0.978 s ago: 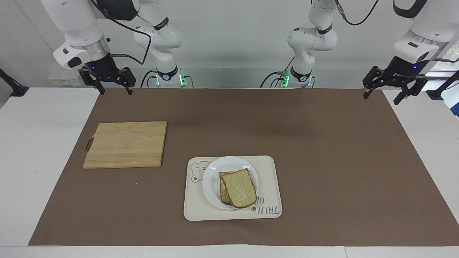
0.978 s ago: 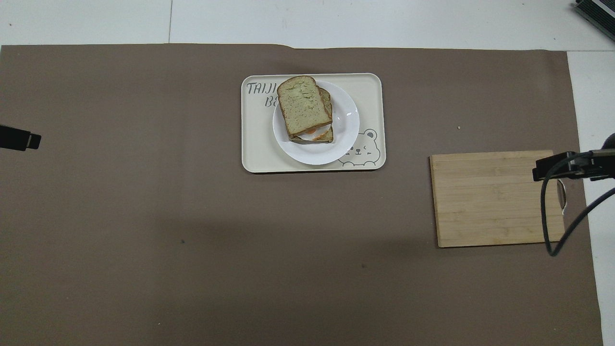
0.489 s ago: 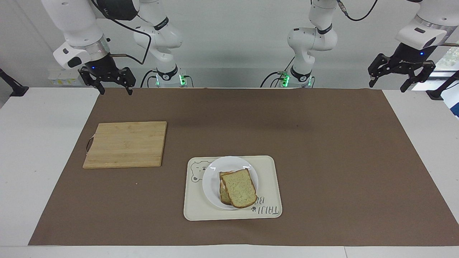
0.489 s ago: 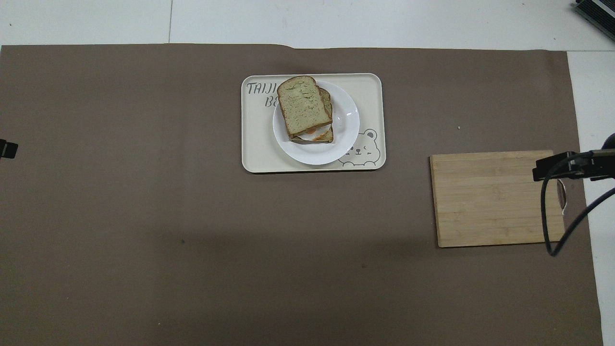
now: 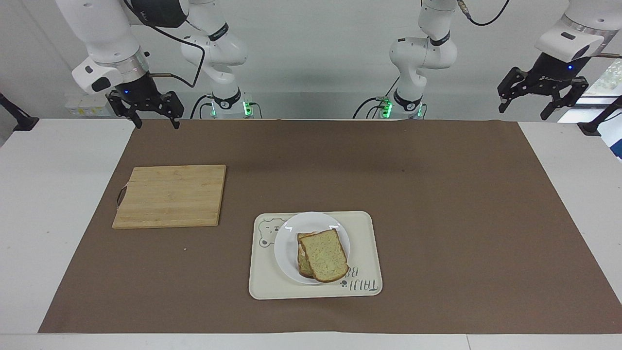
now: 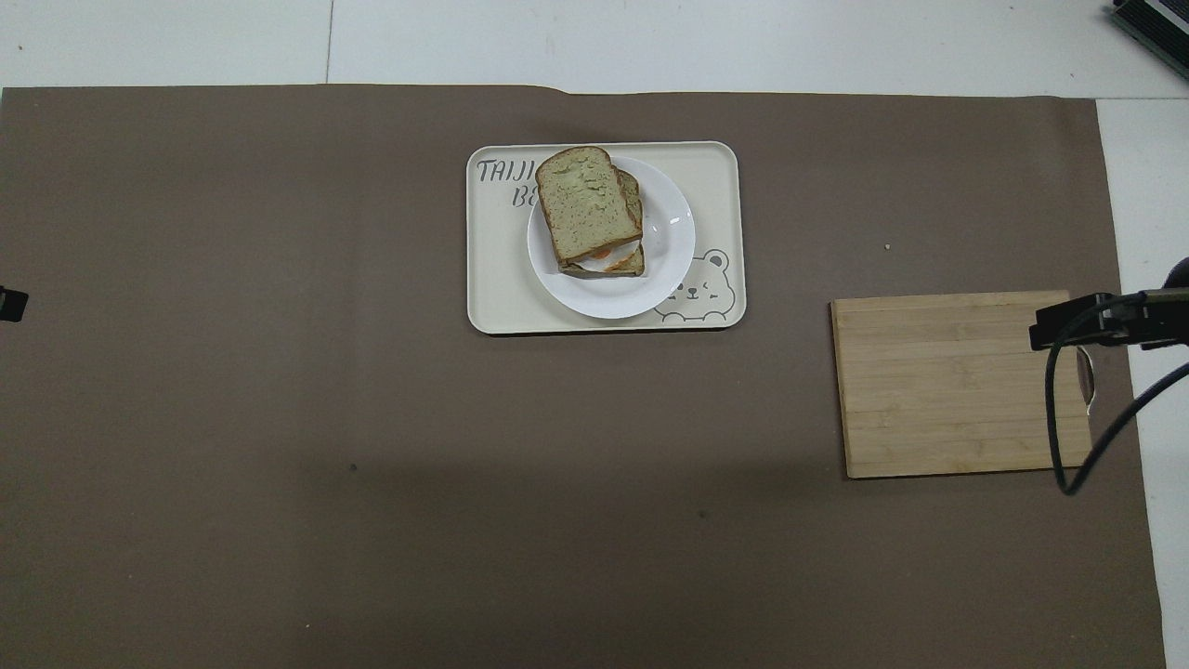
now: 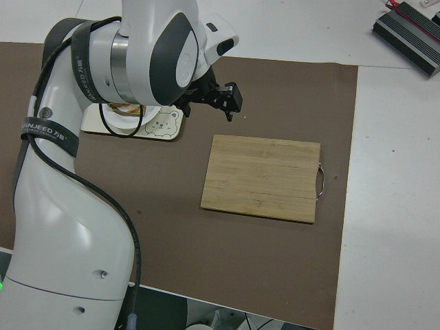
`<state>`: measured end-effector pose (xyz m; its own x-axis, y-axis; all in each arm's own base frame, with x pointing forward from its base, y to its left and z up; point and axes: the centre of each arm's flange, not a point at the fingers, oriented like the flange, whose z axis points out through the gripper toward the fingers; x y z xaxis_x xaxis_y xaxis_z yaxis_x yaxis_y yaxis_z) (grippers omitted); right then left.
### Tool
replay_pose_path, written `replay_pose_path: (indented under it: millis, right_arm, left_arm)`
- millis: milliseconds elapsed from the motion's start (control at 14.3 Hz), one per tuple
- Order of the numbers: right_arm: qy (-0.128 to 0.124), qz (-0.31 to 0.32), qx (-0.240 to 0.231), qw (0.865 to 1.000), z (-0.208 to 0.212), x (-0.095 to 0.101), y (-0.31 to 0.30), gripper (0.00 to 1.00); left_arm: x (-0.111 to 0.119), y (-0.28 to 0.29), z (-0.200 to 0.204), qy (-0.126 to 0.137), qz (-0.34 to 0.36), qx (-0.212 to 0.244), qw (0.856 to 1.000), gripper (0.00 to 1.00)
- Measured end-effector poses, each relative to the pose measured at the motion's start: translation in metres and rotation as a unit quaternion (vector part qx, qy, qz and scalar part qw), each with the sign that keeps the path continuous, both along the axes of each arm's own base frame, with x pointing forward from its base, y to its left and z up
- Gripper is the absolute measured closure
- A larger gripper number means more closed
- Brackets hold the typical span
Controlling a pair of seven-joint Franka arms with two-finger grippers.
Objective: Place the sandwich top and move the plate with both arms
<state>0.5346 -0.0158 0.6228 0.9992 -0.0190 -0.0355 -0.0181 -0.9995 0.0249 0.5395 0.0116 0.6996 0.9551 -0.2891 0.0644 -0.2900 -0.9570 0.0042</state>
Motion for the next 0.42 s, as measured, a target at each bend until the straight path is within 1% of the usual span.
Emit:
replay_pose_path:
  millis: [140, 419]
  right_arm:
    - [0.0, 0.0, 0.0, 1.0, 0.0, 0.0, 0.0, 0.0]
    - [0.0, 0.0, 0.0, 1.0, 0.0, 0.0, 0.0, 0.0]
  left_arm:
    - [-0.0023, 0.007, 0.0018, 0.0, 0.006, 0.0, 1.0, 0.0]
    - [-0.0022, 0.0015, 0.0, 0.003, 0.001, 0.0, 1.0, 0.0]
